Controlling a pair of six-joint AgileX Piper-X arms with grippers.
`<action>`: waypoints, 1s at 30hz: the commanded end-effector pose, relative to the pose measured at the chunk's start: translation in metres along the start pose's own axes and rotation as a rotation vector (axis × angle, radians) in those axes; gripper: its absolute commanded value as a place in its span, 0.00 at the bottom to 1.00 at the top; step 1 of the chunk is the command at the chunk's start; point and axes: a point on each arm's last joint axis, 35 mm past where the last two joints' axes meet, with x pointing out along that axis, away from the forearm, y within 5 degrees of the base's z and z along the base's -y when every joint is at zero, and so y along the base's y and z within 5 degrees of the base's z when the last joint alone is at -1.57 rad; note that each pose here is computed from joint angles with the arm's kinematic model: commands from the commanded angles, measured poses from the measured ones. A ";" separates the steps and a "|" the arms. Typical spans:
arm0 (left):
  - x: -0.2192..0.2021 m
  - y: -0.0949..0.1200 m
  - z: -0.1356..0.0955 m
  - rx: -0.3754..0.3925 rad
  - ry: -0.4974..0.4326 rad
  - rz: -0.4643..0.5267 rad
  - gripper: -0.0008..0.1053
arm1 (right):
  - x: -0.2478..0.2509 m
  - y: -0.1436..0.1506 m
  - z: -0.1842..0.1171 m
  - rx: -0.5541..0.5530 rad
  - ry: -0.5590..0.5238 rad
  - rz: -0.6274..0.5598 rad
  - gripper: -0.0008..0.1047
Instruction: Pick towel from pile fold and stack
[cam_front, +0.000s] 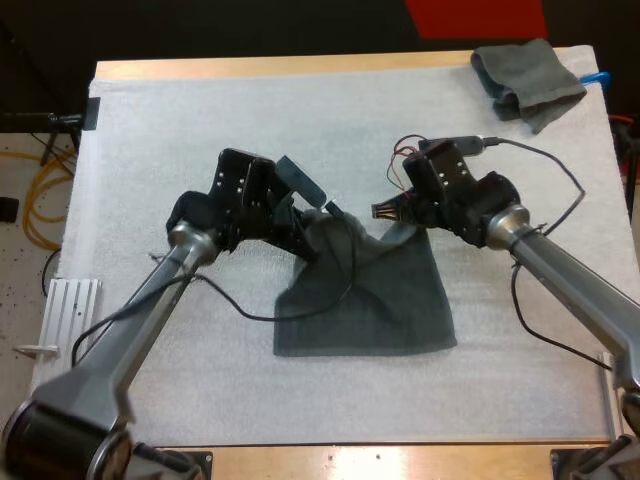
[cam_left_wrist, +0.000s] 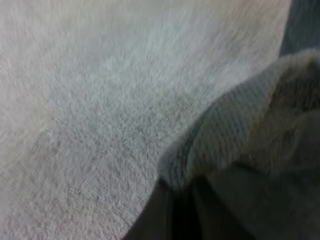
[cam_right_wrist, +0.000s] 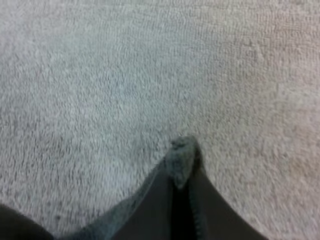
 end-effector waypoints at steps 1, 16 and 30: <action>0.005 0.002 0.000 0.044 0.007 -0.004 0.01 | 0.004 -0.001 0.003 0.012 -0.021 0.007 0.01; 0.028 0.020 0.009 0.169 -0.020 0.275 0.01 | 0.038 0.000 0.008 0.026 -0.100 -0.107 0.01; 0.023 0.022 0.016 0.158 -0.061 0.367 0.44 | 0.034 -0.020 0.023 0.071 -0.169 -0.088 0.60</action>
